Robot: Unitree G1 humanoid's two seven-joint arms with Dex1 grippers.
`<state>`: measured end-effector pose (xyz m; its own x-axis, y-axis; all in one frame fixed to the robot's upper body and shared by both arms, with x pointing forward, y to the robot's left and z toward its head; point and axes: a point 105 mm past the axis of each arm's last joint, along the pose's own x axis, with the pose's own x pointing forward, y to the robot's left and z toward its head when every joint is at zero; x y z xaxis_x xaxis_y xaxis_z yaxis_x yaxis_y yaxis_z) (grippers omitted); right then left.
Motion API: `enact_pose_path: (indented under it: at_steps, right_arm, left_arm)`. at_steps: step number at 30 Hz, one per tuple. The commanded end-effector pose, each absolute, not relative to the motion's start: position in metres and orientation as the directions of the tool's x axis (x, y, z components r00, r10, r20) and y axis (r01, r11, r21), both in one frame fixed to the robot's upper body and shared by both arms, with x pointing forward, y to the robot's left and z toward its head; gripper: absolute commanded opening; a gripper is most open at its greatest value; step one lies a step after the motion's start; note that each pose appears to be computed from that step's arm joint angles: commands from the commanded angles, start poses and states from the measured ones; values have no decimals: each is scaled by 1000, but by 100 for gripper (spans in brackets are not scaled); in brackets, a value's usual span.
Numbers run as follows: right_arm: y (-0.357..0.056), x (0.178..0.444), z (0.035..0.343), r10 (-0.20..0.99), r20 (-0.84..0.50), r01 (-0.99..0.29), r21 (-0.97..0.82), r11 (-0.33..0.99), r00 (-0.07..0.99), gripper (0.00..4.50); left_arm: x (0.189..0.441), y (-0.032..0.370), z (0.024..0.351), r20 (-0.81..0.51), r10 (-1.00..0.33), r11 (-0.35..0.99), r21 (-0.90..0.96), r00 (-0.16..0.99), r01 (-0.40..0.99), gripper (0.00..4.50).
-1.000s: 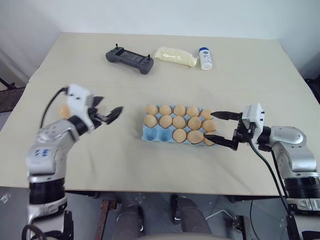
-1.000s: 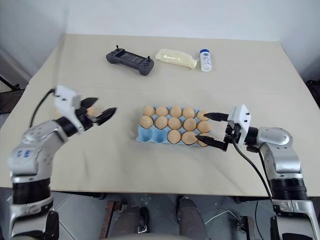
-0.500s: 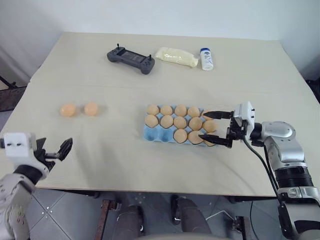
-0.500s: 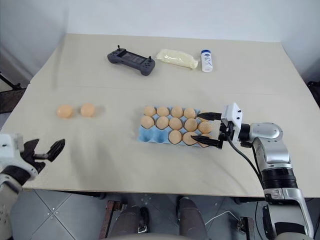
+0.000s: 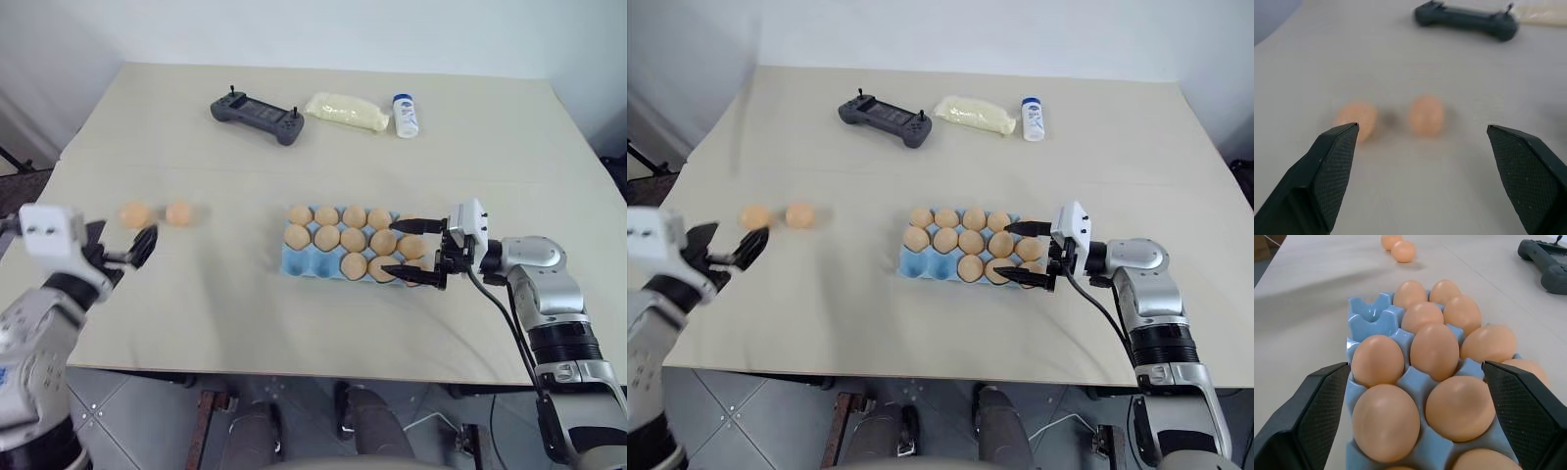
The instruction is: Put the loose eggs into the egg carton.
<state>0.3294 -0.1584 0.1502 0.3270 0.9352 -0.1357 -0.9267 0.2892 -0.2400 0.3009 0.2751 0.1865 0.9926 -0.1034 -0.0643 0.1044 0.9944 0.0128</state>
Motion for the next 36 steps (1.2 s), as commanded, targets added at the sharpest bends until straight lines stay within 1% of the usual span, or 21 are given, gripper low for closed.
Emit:
enact_pose_path:
  at_steps: [1, 7, 9, 12, 15, 23, 28, 30, 31, 32, 36]
  right_arm:
    - [-162, 326, 159, 935, -116, -915, -278, 293, 334, 450]
    - [-169, 322, 157, 921, -123, -904, -279, 325, 369, 450]
    - [-170, 321, 156, 918, -124, -901, -279, 333, 377, 450]
    - [-173, 320, 156, 912, -124, -896, -278, 345, 390, 450]
    - [-173, 320, 155, 910, -126, -895, -277, 351, 396, 450]
    - [-174, 320, 153, 906, -125, -892, -274, 359, 404, 450]
    - [-175, 321, 153, 904, -127, -890, -276, 363, 408, 450]
    - [-176, 321, 153, 903, -127, -889, -277, 366, 411, 450]
    - [-176, 320, 153, 902, -128, -888, -277, 367, 413, 450]
    - [-177, 320, 152, 901, -129, -888, -276, 368, 413, 450]
    - [-178, 320, 152, 899, -131, -887, -276, 371, 417, 450]
  left_arm:
    - [320, 269, 187, -81, -123, 991, 34, 989, 126, 447]
    - [356, 271, 189, -85, -92, 995, 39, 992, 95, 447]
    - [365, 275, 185, -109, -74, 996, 37, 991, 78, 447]
    - [377, 279, 187, -98, -59, 997, 43, 993, 64, 447]
    - [386, 278, 181, -122, -59, 997, 32, 991, 63, 447]
    - [402, 259, 167, -150, -146, 988, 20, 978, 151, 447]
    - [408, 256, 154, -212, -164, 986, 2, 963, 169, 447]
    - [409, 257, 154, -198, -166, 986, -1, 966, 169, 408]
    - [409, 258, 152, -212, -159, 986, 5, 964, 164, 388]
    - [409, 258, 150, -223, -153, 987, 11, 963, 160, 360]
    - [408, 259, 147, -228, -151, 987, 22, 962, 161, 224]
